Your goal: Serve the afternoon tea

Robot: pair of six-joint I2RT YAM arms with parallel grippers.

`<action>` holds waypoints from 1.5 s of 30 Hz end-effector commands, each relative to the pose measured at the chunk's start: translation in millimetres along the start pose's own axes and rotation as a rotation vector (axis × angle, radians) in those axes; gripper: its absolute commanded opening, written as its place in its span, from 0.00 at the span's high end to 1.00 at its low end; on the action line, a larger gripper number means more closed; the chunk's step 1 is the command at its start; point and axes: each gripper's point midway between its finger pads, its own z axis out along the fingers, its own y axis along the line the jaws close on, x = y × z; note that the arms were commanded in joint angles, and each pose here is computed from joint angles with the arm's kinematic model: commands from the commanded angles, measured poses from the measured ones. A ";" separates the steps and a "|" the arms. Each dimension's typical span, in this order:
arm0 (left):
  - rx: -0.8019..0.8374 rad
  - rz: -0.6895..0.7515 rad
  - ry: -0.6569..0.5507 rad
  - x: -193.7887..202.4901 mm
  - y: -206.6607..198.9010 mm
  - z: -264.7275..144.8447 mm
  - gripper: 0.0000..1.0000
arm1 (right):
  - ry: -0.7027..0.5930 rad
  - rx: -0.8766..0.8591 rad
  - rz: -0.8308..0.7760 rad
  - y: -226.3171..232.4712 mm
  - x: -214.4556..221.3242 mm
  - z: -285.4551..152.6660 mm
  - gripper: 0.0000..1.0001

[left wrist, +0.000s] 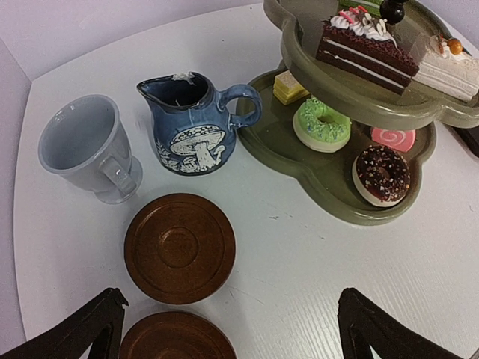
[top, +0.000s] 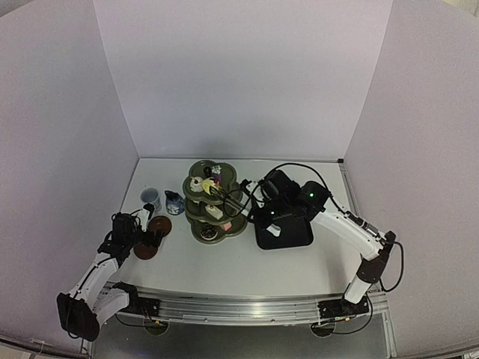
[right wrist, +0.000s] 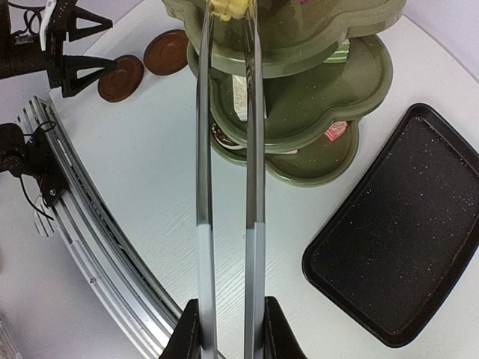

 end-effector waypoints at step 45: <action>-0.002 0.006 -0.056 -19.8 1.9 -6.0 0.00 | -0.089 0.063 -0.015 -5.2 -27.6 -41.8 0.67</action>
